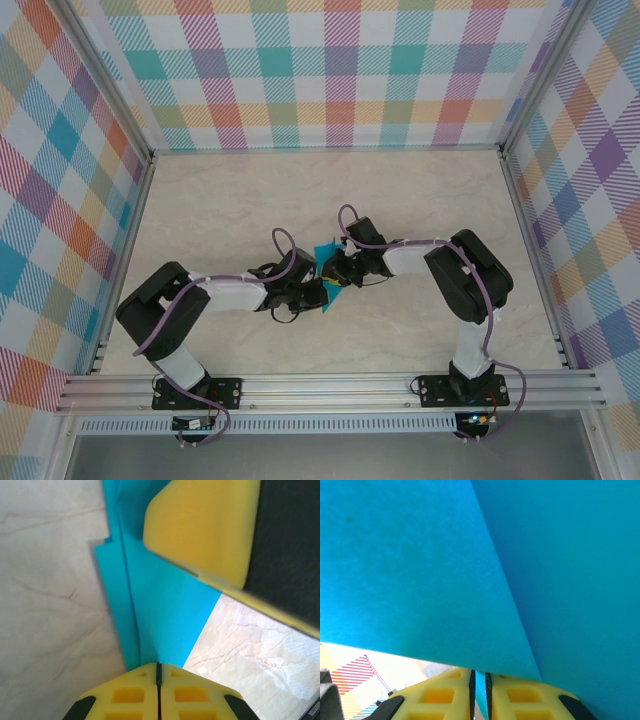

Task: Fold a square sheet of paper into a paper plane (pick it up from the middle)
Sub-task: Fourth fold the wing at the center of the table.

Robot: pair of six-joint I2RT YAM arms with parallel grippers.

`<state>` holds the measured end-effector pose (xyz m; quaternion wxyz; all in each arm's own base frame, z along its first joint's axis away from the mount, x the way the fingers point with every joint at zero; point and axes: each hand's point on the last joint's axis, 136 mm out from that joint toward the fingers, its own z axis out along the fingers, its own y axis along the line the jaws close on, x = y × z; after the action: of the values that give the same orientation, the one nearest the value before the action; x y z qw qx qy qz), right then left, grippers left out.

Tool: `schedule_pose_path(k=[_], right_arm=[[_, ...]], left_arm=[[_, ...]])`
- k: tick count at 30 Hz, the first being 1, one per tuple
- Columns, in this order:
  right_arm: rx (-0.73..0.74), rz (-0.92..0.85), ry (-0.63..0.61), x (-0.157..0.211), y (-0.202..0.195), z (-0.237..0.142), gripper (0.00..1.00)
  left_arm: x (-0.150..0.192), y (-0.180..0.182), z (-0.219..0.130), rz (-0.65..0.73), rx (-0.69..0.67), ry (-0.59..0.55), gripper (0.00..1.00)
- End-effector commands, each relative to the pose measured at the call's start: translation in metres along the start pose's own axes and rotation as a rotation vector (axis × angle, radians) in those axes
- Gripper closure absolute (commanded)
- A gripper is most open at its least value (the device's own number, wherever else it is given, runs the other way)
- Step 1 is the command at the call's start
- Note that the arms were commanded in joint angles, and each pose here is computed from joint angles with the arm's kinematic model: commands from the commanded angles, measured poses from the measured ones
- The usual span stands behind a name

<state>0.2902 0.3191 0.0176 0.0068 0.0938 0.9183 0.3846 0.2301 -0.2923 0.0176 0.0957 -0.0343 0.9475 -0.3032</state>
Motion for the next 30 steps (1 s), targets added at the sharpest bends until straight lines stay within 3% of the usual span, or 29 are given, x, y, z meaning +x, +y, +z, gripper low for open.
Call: schedule_pose_path(k=[1, 8, 12, 19, 25, 30], right_arm=[[0.166, 0.103, 0.031, 0.013, -0.053, 0.01, 0.84], [0.169, 0.104, 0.032, 0.012, -0.053, 0.01, 0.84], [0.168, 0.104, 0.032, 0.012, -0.053, 0.01, 0.84], [0.169, 0.104, 0.033, 0.013, -0.053, 0.01, 0.84], [0.17, 0.104, 0.032, 0.013, -0.054, 0.01, 0.84], [0.17, 0.105, 0.032, 0.013, -0.053, 0.009, 0.84]], left_arm=[[0.052, 0.056, -0.006, -0.032, -0.202, 0.164, 0.94], [0.051, 0.038, -0.012, 0.0, -0.118, 0.161, 0.93], [0.033, 0.027, -0.027, 0.004, -0.102, 0.063, 0.91], [0.0, -0.021, -0.04, -0.007, 0.067, -0.073, 0.86], [-0.008, -0.041, -0.02, -0.015, 0.131, -0.046, 0.82], [0.001, -0.021, 0.002, -0.06, 0.069, 0.005, 0.81]])
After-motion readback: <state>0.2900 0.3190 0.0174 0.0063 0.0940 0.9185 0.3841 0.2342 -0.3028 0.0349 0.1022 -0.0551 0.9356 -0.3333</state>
